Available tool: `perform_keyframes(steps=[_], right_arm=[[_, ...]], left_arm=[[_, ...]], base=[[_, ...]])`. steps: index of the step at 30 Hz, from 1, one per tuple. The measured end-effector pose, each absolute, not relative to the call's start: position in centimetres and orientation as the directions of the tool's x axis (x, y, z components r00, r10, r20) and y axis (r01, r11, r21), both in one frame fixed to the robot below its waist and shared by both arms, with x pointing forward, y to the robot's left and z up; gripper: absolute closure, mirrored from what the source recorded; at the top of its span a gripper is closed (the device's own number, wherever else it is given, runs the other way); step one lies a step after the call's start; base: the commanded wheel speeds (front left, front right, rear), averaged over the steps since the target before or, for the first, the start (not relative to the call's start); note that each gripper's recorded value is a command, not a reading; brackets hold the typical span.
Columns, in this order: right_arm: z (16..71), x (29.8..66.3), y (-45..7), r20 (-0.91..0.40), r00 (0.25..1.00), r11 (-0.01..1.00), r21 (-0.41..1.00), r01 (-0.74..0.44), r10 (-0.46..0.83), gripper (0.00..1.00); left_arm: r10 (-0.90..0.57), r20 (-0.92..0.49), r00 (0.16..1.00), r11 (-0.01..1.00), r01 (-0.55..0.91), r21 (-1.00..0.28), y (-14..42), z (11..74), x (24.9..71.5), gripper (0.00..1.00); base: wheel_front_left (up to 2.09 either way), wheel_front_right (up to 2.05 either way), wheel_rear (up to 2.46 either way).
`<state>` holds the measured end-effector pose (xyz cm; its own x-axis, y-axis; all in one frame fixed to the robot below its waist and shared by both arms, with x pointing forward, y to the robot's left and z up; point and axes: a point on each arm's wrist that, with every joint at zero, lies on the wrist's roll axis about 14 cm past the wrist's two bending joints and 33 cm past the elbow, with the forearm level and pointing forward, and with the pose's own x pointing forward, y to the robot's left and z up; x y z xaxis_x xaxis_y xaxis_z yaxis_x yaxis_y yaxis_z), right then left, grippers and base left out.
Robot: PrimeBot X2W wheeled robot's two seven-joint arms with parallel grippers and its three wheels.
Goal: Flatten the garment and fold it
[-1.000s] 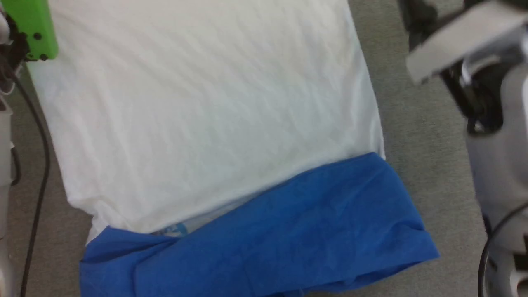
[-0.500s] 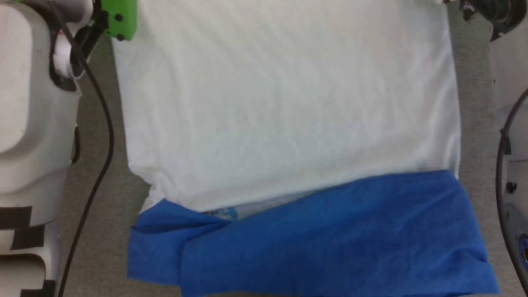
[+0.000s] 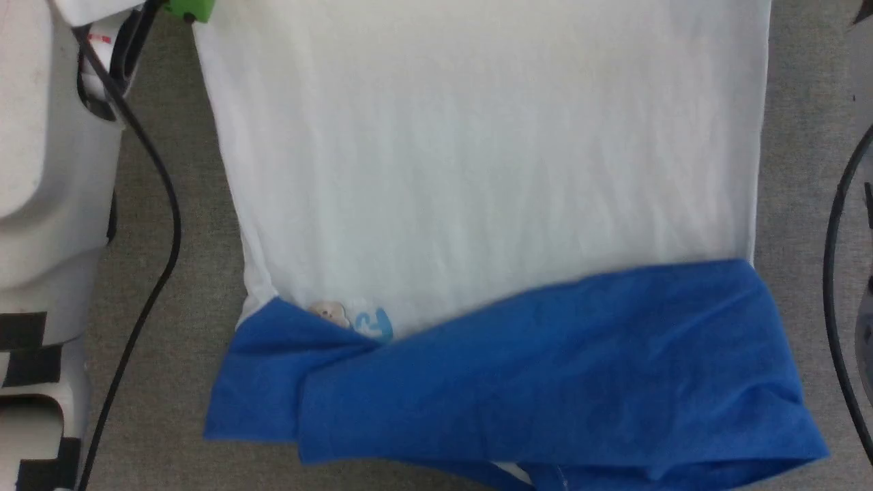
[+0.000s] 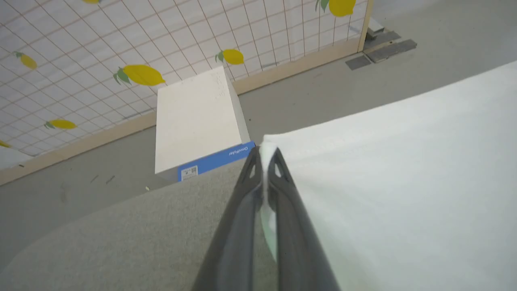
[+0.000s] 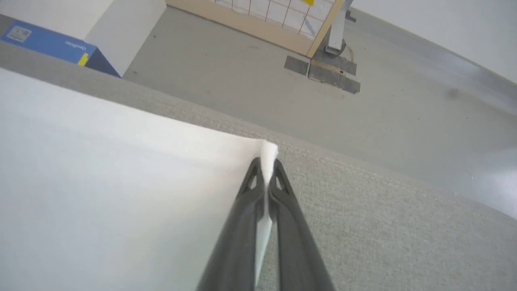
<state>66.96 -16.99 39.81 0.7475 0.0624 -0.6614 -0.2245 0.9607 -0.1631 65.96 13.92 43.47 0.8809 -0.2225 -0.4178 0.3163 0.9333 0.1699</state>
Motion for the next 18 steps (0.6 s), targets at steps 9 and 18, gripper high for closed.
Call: perform_keyframes(steps=[9,18], right_arm=[[47.2,67.9,-17.4,-0.340,0.934,0.979,-0.126,-0.160,0.110,1.00],[51.2,63.6,-17.3,-0.198,0.965,0.971,-0.129,-0.203,0.175,1.00]], left_arm=[[-0.232,-0.120,0.965,0.934,0.255,0.248,13.7,49.8,67.7,1.00],[-0.252,0.005,0.968,0.944,0.244,0.222,14.0,53.3,64.3,1.00]], base=[[0.00,0.00,0.00],[0.00,0.00,0.00]])
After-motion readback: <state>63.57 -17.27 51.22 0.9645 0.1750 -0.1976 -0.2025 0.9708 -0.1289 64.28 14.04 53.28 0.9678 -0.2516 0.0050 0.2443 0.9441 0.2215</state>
